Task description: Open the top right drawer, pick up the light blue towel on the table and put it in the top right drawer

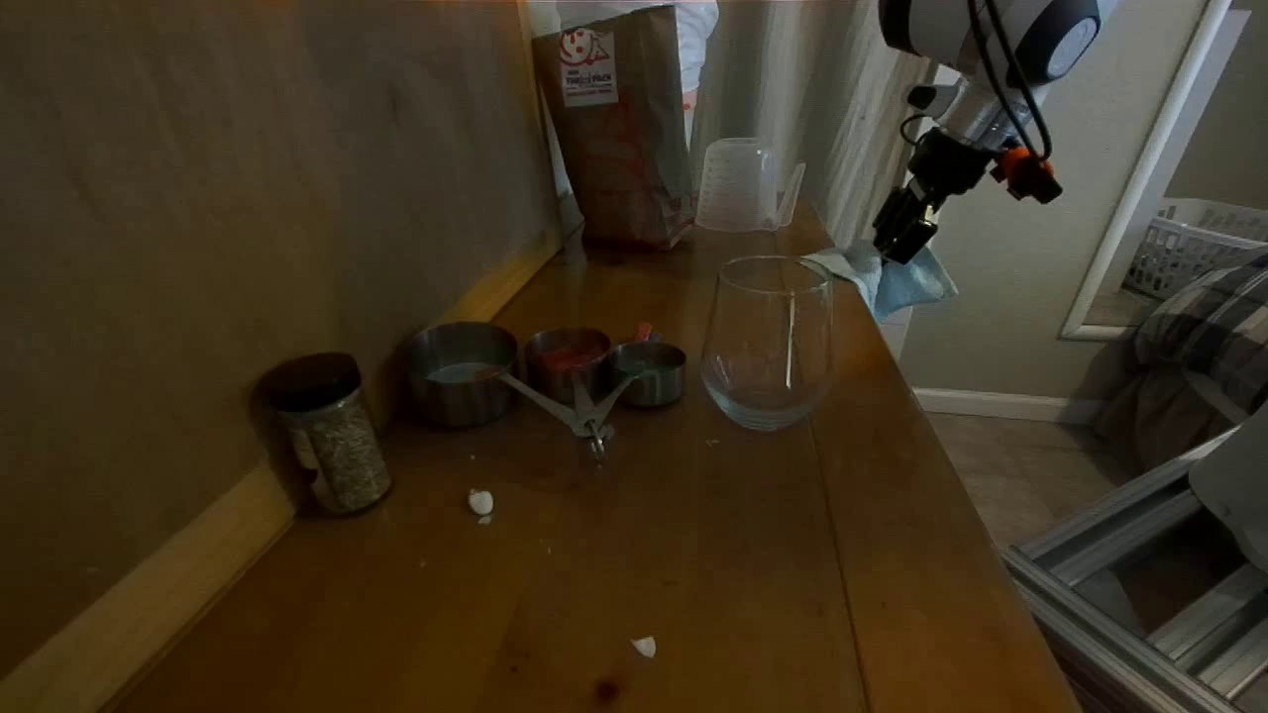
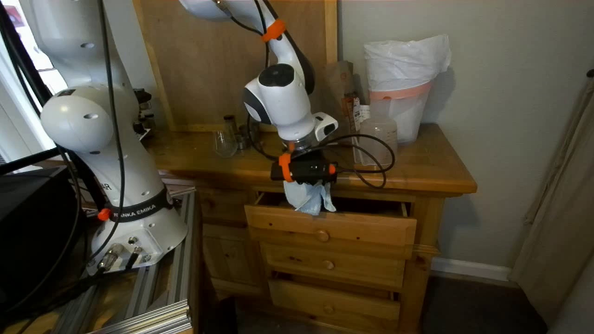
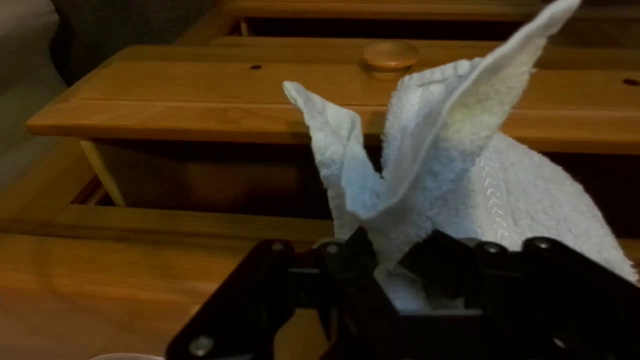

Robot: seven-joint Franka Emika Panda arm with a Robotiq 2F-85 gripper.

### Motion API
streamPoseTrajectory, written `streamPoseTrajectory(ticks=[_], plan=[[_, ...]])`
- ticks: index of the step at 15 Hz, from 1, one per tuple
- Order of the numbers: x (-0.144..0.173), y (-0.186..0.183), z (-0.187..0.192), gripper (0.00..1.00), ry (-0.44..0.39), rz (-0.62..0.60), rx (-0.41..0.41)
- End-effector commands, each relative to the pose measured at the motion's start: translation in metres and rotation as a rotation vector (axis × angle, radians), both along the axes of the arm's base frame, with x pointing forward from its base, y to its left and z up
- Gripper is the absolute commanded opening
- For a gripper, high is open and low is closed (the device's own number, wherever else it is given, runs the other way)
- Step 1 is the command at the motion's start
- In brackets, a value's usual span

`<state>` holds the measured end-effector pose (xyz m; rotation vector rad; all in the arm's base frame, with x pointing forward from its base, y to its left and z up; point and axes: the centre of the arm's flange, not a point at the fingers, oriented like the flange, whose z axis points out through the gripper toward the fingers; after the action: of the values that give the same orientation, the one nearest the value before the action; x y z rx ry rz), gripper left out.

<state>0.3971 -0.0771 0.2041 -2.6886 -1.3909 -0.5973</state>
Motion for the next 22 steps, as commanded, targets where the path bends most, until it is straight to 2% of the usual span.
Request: streamPoseTrajectory(ticks=[1,13,22], plan=[[0.009,0.004,-0.033,0.05,-0.001,0.017,0.042],[0.013,0.008,-0.083,0.04,0.020,0.056,0.147],[0.017,0.026,-0.108,0.04,0.044,0.094,0.248]])
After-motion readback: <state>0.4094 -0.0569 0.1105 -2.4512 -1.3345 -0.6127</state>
